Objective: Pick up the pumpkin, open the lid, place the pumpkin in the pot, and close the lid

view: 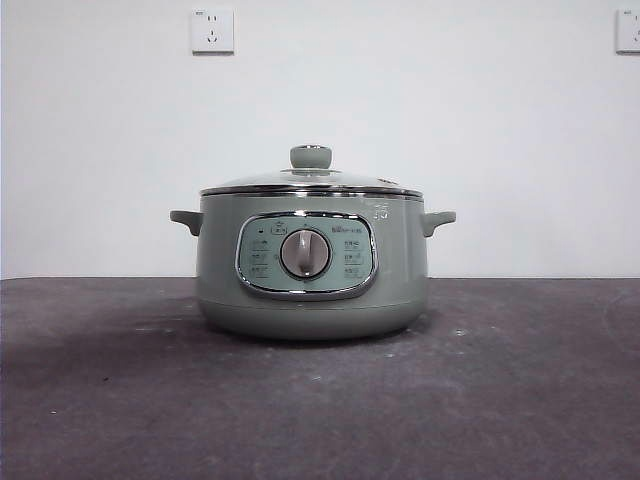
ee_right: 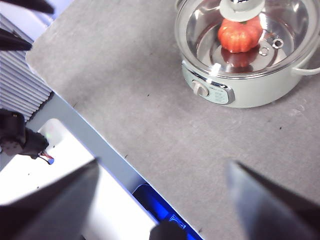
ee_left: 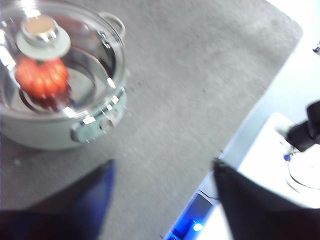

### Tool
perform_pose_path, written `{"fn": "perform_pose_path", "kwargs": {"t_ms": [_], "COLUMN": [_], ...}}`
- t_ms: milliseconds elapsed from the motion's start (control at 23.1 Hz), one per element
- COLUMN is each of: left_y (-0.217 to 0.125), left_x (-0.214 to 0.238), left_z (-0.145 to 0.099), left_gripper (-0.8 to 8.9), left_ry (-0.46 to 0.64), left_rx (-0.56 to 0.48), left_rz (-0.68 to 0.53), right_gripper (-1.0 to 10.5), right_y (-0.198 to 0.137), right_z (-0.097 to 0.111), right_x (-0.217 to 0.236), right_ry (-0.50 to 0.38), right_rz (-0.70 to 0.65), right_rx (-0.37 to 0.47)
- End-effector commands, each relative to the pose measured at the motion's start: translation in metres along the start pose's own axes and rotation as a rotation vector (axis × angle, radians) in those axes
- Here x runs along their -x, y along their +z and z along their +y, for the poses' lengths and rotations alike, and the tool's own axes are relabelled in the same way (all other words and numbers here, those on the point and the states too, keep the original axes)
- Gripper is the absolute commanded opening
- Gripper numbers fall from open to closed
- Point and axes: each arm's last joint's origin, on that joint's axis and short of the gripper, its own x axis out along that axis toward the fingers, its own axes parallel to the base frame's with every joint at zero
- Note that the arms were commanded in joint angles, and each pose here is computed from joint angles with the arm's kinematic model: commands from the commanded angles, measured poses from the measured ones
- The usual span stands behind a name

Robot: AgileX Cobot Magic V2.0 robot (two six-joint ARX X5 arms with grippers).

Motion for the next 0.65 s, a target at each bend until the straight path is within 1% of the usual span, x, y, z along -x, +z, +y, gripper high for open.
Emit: {"fn": "perform_pose_path", "kwargs": {"t_ms": [43, 173, 303, 650], "left_y": [-0.0016, -0.0015, -0.0015, -0.0016], "left_x": [0.0024, 0.0024, 0.0024, 0.0022], "left_z": [-0.0016, -0.0016, -0.0015, -0.0014], "left_gripper": [-0.08, -0.05, -0.04, -0.04], "left_ry": [-0.010, -0.010, -0.009, -0.008], "left_rx": [0.006, 0.007, 0.007, 0.008], "left_rz": [0.004, 0.003, 0.003, 0.005], "right_gripper": [-0.1, 0.0, 0.0, 0.0], "right_y": [-0.0001, 0.0001, 0.0001, 0.0000], "right_z": [0.0005, 0.0005, 0.0004, 0.0000], "right_x": [-0.0003, -0.0002, -0.0001, 0.0003], "right_ry": [0.004, 0.001, 0.001, -0.005], "right_rz": [0.003, 0.000, -0.001, -0.001], "right_rx": [0.041, 0.045, 0.017, 0.017]}}
